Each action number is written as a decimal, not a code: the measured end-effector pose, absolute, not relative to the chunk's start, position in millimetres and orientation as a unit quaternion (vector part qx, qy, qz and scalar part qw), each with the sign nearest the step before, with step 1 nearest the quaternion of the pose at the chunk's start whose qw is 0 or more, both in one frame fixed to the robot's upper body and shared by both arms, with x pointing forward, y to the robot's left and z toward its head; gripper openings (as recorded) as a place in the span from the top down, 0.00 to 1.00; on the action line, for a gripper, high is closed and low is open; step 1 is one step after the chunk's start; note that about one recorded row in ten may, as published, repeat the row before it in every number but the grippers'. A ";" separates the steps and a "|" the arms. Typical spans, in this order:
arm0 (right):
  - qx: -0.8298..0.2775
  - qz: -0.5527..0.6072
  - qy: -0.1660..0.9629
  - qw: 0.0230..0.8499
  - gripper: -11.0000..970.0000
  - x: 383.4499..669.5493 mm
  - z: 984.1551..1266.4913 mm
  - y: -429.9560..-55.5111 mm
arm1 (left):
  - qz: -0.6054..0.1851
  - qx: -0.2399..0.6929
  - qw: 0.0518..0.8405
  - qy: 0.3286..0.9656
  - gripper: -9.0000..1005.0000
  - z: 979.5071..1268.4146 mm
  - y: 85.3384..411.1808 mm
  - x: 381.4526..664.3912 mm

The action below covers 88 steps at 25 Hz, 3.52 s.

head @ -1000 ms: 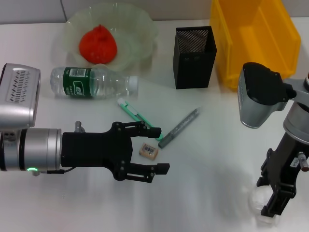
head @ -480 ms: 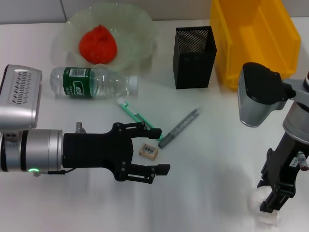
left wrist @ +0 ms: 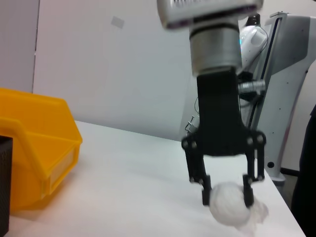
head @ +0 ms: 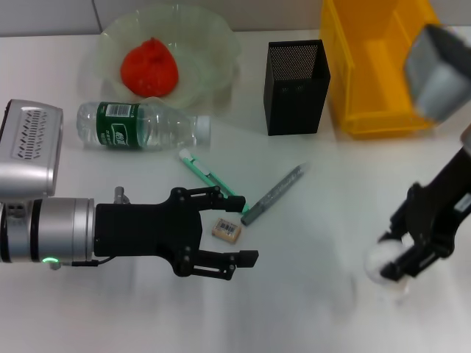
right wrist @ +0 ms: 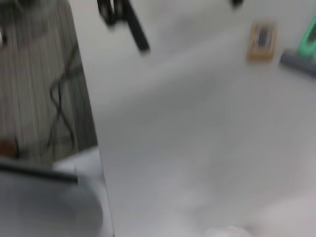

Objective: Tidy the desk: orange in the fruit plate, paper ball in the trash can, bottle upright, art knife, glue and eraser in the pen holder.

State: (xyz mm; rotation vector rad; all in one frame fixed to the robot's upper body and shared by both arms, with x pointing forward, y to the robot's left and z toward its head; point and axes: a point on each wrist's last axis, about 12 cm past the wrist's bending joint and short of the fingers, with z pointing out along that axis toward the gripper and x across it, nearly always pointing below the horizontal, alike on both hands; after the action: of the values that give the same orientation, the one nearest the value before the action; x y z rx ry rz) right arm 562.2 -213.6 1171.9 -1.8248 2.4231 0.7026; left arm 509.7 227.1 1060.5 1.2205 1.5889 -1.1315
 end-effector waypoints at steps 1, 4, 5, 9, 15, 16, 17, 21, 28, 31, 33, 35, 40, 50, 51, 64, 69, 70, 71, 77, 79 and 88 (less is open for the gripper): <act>-0.582 0.235 0.778 0.028 0.49 563.3 1175.3 -217.8 | -0.449 0.484 0.408 0.630 0.14 1060.5 227.1 509.7; -0.566 0.270 0.775 0.081 0.49 565.7 1185.8 -232.7 | -0.449 0.483 0.409 0.631 0.14 1060.2 227.6 509.1; -0.555 0.295 0.768 0.123 0.49 566.2 1191.0 -243.0 | -0.449 0.482 0.409 0.631 0.14 1060.2 227.6 509.1; -0.536 0.322 0.758 0.182 0.49 564.3 1192.7 -259.0 | -0.449 0.479 0.414 0.631 0.14 1061.2 228.6 510.1; -0.471 0.365 0.726 0.342 0.49 553.9 1187.1 -296.4 | -0.453 0.474 0.419 0.628 0.14 1062.8 229.3 509.5; -0.471 0.365 0.726 0.342 0.49 553.9 1187.1 -296.4 | -0.454 0.474 0.419 0.627 0.14 1062.8 228.9 509.4; -0.459 0.373 0.717 0.368 0.49 552.3 1185.3 -300.5 | -0.454 0.474 0.419 0.627 0.14 1062.9 228.8 509.3; -0.403 0.403 0.676 0.467 0.49 547.7 1173.6 -312.1 | -0.455 0.475 0.420 0.626 0.14 1063.3 227.9 509.7; -0.303 0.389 0.644 0.585 0.49 549.9 1141.2 -319.6 | -0.456 0.477 0.420 0.623 0.14 1064.7 227.1 510.4; -0.259 0.367 0.642 0.621 0.49 552.9 1128.8 -320.7 | -0.457 0.478 0.420 0.621 0.14 1065.3 226.3 510.7; -0.230 0.349 0.646 0.639 0.49 556.0 1120.0 -320.4 | -0.458 0.479 0.420 0.620 0.14 1065.6 225.5 510.9; -0.197 0.316 0.651 0.661 0.49 561.1 1109.1 -318.3 | -0.458 0.479 0.420 0.619 0.14 1065.8 225.0 510.8; -0.164 0.277 0.661 0.678 0.49 570.8 1097.4 -313.2 | -0.458 0.481 0.421 0.618 0.14 1066.4 224.4 511.4; -0.120 0.219 0.692 0.677 0.47 592.8 1083.1 -303.5 | -0.462 0.470 0.433 0.615 0.14 1069.2 226.4 512.2; -0.120 0.219 0.692 0.677 0.46 592.8 1083.1 -303.5 | -0.462 0.468 0.436 0.615 0.14 1069.6 227.0 512.4; -0.102 0.205 0.708 0.668 0.34 599.0 1080.7 -304.8 | -0.464 0.464 0.438 0.614 0.14 1069.7 224.8 512.9; -0.100 0.204 0.707 0.670 0.21 599.3 1081.4 -305.5 | -0.464 0.464 0.438 0.614 0.14 1069.6 224.3 513.1; -0.098 0.204 0.706 0.671 0.18 599.4 1081.6 -305.9 | -0.464 0.464 0.439 0.614 0.14 1069.6 224.3 513.1; -0.094 0.204 0.705 0.672 0.14 599.3 1081.9 -306.7 | -0.464 0.464 0.439 0.614 0.14 1069.6 224.3 513.1; -0.088 0.203 0.703 0.675 0.14 598.3 1081.9 -309.0 | -0.464 0.463 0.439 0.614 0.14 1069.4 224.0 512.8; -0.087 0.203 0.704 0.675 0.14 598.2 1081.7 -309.0 | -0.464 0.463 0.439 0.614 0.14 1069.5 224.1 512.6; -0.045 0.219 0.689 0.690 0.14 597.6 1084.0 -312.2 | -0.464 0.463 0.441 0.614 0.14 1067.7 224.7 510.5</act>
State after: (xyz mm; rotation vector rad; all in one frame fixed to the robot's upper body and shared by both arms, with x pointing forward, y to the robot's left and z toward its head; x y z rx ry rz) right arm 597.6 -312.2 1084.0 -0.1009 1.5411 0.4889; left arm 510.5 224.7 1067.7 1.1492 1.5238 -1.1519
